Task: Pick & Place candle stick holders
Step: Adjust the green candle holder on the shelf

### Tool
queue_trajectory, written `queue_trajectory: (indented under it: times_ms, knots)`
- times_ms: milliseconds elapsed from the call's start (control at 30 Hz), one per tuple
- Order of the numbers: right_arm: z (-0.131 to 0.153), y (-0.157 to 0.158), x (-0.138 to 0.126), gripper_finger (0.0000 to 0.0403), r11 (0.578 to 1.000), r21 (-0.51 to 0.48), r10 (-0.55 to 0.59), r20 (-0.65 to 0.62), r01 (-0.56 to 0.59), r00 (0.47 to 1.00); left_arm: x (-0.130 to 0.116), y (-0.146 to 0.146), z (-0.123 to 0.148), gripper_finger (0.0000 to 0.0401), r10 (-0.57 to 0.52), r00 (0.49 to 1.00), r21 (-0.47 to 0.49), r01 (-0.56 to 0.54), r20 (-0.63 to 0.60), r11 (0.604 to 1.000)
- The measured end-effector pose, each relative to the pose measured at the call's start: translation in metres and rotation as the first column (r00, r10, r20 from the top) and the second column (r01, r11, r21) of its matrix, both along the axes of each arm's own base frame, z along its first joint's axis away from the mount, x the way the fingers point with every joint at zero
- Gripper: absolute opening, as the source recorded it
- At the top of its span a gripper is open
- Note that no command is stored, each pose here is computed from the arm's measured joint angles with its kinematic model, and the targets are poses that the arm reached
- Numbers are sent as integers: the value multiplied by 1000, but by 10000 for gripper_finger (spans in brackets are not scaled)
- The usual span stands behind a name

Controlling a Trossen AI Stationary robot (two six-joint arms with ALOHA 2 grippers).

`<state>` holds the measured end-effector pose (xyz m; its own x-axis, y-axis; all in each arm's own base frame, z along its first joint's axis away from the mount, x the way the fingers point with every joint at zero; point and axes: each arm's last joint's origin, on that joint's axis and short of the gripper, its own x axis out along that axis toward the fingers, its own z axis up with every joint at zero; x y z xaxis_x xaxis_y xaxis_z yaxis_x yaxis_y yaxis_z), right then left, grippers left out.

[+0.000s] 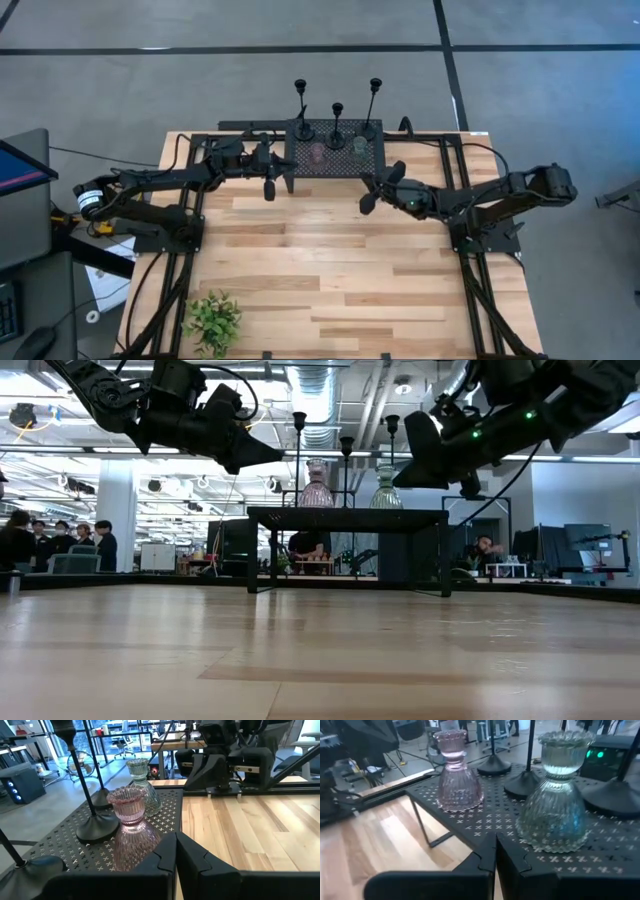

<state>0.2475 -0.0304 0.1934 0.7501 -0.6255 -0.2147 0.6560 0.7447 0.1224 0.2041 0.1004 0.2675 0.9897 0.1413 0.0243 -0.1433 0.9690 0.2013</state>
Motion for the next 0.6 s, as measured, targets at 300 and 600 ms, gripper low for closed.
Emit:
queue_trajectory:
  times_ms: [300, 600]
  knots:
    - [2, -11, -1, 3, 999, -40, -36, -10, 36, 999, 0, 0, 0, 5, 0, 1000, 3, 0, 0, 1000]
    - [6, -22, -2, 127, 996, -46, -79, 31, 80, 996, 0, 0, 0, 5, 0, 1000, 3, 0, 0, 1000]
